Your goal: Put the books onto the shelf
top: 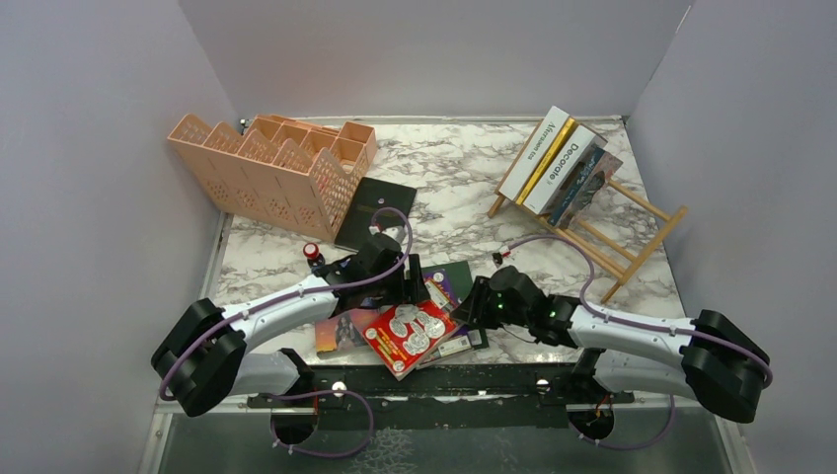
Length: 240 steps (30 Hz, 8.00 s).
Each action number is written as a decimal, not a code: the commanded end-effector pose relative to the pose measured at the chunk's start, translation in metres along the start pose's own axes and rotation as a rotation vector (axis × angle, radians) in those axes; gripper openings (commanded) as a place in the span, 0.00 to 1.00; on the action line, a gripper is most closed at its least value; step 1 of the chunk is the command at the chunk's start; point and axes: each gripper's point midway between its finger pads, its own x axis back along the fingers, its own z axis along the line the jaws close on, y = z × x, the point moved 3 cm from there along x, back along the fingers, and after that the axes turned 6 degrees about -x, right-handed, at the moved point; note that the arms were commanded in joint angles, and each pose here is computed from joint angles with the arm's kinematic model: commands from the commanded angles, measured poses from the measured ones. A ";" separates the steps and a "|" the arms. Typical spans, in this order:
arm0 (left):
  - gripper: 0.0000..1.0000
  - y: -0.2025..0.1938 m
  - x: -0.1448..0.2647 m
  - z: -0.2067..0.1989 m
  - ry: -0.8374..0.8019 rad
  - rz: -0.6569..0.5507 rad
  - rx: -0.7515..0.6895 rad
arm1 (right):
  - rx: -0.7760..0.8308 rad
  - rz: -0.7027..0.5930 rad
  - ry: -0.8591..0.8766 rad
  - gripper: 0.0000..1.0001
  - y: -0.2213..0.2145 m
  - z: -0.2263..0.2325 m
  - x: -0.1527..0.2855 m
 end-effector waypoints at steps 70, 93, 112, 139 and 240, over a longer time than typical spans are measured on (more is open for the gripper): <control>0.99 0.145 0.114 -0.027 0.032 -0.510 0.301 | 1.148 -0.272 0.048 0.01 0.048 0.135 0.039; 0.64 0.083 0.063 -0.024 -0.105 -0.250 0.359 | 1.071 -0.146 0.347 0.06 0.001 0.144 0.026; 0.00 0.103 0.085 -0.034 -0.164 -0.355 0.181 | 0.846 -0.198 0.339 0.66 0.015 0.155 0.059; 0.00 0.202 0.206 -0.092 -0.107 -0.836 -0.920 | 0.075 -0.352 0.216 0.80 0.198 0.242 0.088; 0.84 0.104 0.112 -0.020 -0.126 -0.547 -0.388 | -0.082 -0.719 -0.741 0.01 0.334 -0.082 0.154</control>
